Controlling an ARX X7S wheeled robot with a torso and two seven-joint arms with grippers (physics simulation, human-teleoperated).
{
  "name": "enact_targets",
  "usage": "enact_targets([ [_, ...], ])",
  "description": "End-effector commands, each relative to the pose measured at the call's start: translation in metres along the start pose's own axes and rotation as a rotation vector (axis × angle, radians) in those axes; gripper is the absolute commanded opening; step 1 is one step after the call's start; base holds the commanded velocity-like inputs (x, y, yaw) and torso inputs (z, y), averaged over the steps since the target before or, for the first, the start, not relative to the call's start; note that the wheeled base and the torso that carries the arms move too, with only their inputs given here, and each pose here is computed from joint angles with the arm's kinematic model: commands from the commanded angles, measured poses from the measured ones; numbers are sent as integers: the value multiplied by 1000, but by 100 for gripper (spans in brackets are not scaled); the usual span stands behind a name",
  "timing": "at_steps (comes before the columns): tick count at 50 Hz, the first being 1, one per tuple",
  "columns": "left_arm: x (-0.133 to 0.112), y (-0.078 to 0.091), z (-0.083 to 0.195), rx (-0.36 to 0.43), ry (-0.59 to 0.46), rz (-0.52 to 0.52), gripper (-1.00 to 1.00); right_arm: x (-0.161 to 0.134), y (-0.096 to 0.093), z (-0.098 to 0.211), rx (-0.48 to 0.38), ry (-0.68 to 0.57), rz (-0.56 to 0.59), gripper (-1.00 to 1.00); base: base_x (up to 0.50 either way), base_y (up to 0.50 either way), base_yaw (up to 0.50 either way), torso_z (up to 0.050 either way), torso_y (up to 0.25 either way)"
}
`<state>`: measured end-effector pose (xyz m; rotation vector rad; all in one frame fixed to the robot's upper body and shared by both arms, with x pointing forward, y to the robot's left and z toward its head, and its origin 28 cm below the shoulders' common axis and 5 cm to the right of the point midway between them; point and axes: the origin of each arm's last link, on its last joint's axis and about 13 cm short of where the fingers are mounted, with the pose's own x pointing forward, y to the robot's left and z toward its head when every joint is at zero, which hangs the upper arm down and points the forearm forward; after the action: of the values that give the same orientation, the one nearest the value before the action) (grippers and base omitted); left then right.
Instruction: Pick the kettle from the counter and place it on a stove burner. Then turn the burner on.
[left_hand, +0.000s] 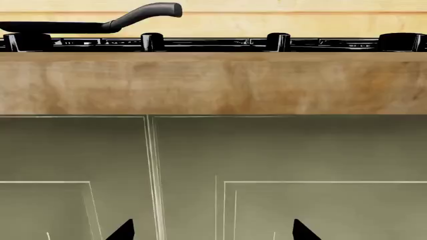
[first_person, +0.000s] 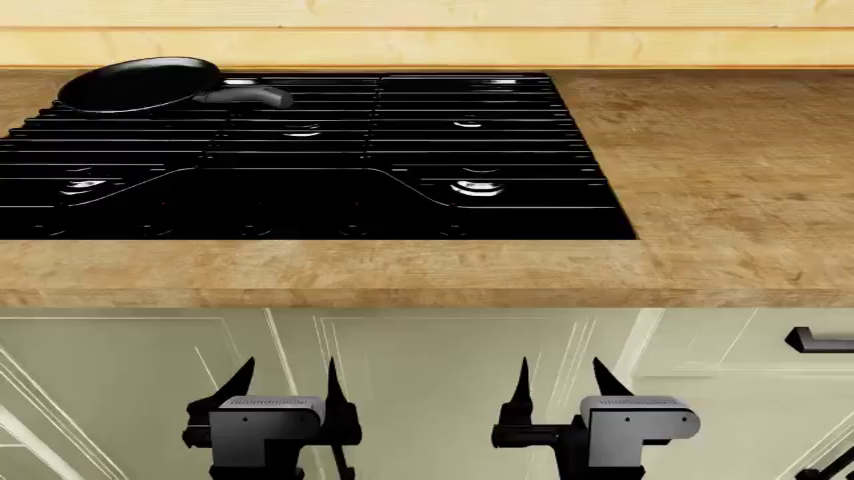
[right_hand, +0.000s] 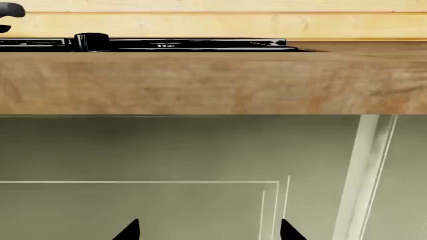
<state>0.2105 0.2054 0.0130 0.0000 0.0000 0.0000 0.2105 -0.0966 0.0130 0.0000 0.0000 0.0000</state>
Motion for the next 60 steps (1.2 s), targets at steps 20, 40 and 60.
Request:
enact_targets([
  [20, 1, 0, 1, -10, 9, 14, 100, 0, 0, -2, -12, 19, -5, 100, 0, 275, 0, 0, 0],
  [40, 1, 0, 1, -13, 12, 15, 100, 1, 1, -2, -3, 18, -5, 100, 0, 500, 0, 0, 0],
  [60, 2, 0, 1, -14, 14, 21, 100, 1, 0, -2, -5, 19, -9, 100, 0, 500, 0, 0, 0],
])
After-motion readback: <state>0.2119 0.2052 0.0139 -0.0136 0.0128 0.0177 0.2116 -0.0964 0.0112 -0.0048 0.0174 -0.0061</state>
